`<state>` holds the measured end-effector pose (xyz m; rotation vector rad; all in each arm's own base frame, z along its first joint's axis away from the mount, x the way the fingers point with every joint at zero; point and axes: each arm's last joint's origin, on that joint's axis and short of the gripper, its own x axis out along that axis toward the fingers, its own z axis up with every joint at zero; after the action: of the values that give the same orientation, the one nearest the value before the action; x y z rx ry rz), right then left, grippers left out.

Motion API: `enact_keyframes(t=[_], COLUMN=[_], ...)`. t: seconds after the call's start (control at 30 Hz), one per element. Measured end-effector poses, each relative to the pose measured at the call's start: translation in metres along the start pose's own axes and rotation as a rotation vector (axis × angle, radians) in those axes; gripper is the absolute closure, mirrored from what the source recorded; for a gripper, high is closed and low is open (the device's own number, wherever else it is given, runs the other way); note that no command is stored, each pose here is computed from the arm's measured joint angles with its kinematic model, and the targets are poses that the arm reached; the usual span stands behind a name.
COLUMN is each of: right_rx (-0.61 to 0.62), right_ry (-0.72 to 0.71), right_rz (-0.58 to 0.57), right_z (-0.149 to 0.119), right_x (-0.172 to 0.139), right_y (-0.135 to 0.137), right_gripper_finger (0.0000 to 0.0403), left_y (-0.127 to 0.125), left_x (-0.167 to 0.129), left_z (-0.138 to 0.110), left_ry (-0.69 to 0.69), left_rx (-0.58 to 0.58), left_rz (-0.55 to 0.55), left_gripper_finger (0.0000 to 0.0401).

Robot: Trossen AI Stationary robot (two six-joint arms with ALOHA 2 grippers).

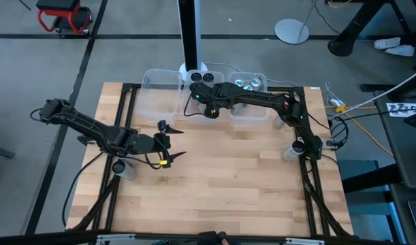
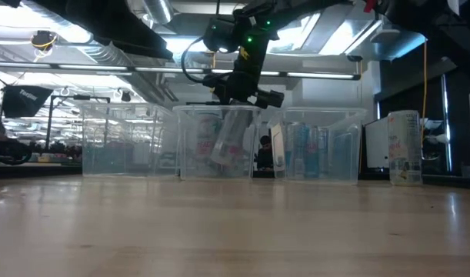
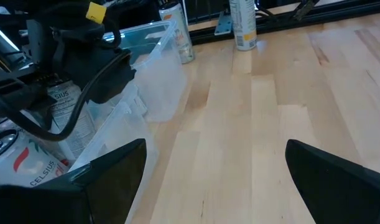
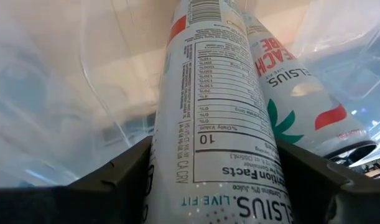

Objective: Sort soda cans
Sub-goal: Put the white-pink soda can into the middle transparent bin

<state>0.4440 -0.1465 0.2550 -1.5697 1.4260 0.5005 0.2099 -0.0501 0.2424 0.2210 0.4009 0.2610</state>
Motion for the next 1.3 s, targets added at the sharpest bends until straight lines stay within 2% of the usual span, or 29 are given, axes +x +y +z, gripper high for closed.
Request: enact_keyframes(t=[0.27,0.53,0.67,0.93,1.3], right_rx=[-0.081,-0.224,-0.219,-0.225,-0.201], right_ry=[0.001,-0.099,-0.105,-0.201,-0.203], right_rz=[-0.026,-0.152,-0.163,-0.188,-0.227], right_z=[0.005,0.019,0.018,0.024,0.026], right_x=[-0.007,-0.012,-0.004,0.001,0.002], right_y=[-0.004,-0.014,-0.013,-0.010,-0.012], right_gripper_finger=[0.0126,0.0134,0.0134,0.0106,0.0100], left_y=[0.000,0.000,0.000,0.000,-0.001], left_x=[0.000,0.000,0.000,0.000,0.000], left_z=[0.000,0.000,0.000,0.000,0.000], left_ry=[-0.001,0.000,-0.001,0.001,0.001], left_rx=[0.000,0.000,-0.002,-0.001,0.000], left_rz=[-0.013,-0.013,-0.015,-0.015,-0.015], left_gripper_finger=[0.0029,0.0029,0.0029,0.0029,0.0029])
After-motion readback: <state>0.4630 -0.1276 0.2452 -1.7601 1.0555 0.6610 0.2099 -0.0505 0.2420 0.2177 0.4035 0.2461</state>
